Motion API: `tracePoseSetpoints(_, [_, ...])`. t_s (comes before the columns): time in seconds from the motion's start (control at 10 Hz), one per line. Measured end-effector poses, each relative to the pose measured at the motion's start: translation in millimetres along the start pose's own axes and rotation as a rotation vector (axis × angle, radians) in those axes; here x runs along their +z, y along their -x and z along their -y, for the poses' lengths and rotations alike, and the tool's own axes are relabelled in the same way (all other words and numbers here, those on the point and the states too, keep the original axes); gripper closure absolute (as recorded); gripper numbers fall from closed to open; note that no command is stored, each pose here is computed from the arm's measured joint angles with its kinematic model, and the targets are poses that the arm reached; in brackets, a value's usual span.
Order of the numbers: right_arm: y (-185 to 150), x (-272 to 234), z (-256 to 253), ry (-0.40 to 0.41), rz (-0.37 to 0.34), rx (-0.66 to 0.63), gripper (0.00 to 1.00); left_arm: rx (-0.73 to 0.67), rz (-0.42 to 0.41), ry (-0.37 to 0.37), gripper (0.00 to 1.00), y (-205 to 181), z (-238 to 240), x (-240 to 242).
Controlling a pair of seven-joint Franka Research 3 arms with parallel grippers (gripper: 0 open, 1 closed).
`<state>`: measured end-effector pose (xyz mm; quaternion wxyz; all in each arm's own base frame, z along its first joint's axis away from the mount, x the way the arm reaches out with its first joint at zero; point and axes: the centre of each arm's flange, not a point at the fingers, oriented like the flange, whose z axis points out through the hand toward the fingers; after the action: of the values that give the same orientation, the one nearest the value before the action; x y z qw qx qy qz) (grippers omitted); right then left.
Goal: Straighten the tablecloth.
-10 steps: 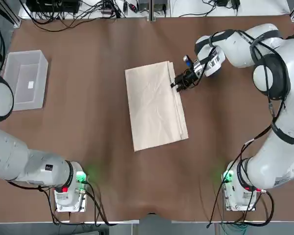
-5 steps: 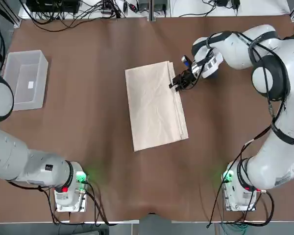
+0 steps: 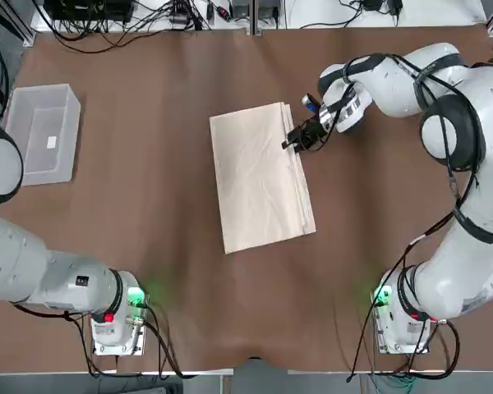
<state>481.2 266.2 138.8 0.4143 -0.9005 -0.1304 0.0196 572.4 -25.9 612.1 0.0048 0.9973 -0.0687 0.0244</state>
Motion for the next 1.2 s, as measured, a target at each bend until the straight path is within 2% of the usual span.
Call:
tracePoseSetpoints(0.6, [2.4,4.8,2.5,0.03,-0.004,-0.014,0.1,0.0,0.0,0.0,0.0,0.0,0.0,0.0])
tracePoseSetpoints(0.7, [3.5,7.8,5.0,0.038,-0.002,-0.021,0.25,0.0,0.0,0.0,0.0,-0.1,-0.1,0.1])
tracePoseSetpoints(0.9, [5.7,14.1,10.4,0.051,0.003,-0.034,0.42,0.001,-0.002,0.0,0.0,-0.6,-0.4,0.3])
tracePoseSetpoints(1.1, [6.8,16.3,11.9,0.055,0.006,-0.037,0.78,0.002,-0.003,0.0,0.0,-1.1,-1.2,0.6])
tracePoseSetpoints(1.2, [6.7,16.0,11.6,0.056,0.005,-0.037,0.88,0.003,-0.004,0.0,0.0,-1.2,-1.7,0.6])
